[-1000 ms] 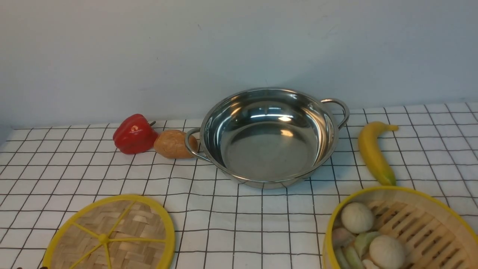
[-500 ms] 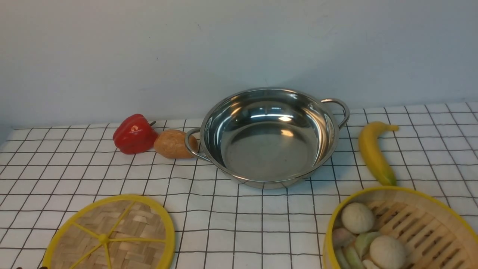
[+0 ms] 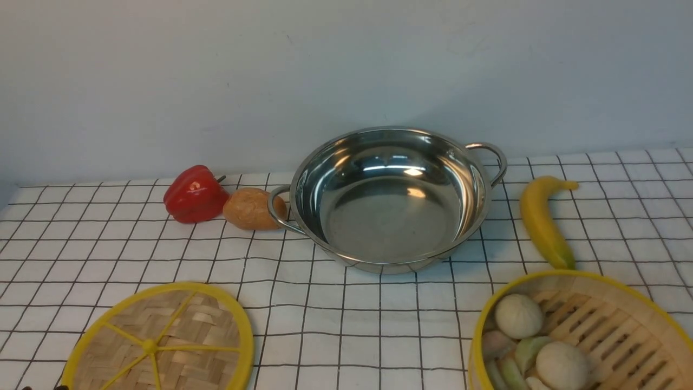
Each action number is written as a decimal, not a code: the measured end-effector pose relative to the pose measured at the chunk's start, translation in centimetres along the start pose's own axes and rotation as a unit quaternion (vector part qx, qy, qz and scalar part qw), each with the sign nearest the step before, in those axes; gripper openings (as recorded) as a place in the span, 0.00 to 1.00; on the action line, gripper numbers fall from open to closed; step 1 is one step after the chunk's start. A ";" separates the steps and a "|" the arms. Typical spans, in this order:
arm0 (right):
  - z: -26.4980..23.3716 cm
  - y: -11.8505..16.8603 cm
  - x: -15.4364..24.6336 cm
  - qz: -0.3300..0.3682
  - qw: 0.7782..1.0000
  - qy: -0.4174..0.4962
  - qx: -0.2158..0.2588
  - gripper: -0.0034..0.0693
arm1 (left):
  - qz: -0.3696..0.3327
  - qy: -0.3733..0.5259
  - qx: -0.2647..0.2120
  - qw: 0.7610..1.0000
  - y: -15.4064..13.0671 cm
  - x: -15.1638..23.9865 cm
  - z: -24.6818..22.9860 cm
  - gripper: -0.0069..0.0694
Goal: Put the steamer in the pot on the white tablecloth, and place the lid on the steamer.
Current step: 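Reach for and grasp the rim of the bamboo steamer holding the buns with the right gripper, then place the bamboo steamer basket of food into the steel pot with the right gripper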
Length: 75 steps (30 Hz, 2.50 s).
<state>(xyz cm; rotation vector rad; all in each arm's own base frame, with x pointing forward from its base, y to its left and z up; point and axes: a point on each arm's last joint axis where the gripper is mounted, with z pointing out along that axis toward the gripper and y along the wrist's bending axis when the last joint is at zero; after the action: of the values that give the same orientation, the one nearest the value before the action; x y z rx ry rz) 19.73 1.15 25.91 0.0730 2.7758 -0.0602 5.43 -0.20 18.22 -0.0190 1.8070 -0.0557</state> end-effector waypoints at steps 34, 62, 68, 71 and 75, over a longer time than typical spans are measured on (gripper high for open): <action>6.7 1.0 -5.7 -0.069 0.986 0.147 0.034 0.13 | 0.000 -0.001 0.000 1.000 0.0 0.0 0.0 0.41; 4.6 15.0 -26.8 -0.176 0.971 -0.099 -0.131 0.13 | 0.000 -0.001 0.000 1.000 0.0 0.0 0.0 0.41; 9.6 16.0 -27.6 -0.177 0.972 -0.083 -0.128 0.13 | -0.001 -0.001 0.000 1.000 0.0 0.0 0.0 0.41; 11.8 16.3 -27.2 -0.186 0.973 -0.055 -0.127 0.13 | -0.001 -0.001 0.000 1.000 0.0 0.0 0.0 0.41; 12.9 16.5 -26.9 -0.193 0.972 -0.042 -0.130 0.13 | -0.001 -0.001 0.000 1.000 0.0 0.0 0.0 0.41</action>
<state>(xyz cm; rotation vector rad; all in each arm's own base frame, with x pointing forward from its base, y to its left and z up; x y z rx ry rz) 50.38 15.77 22.91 -0.5232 2.6469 0.1977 5.42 -0.20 18.24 -0.0206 1.8043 -0.0573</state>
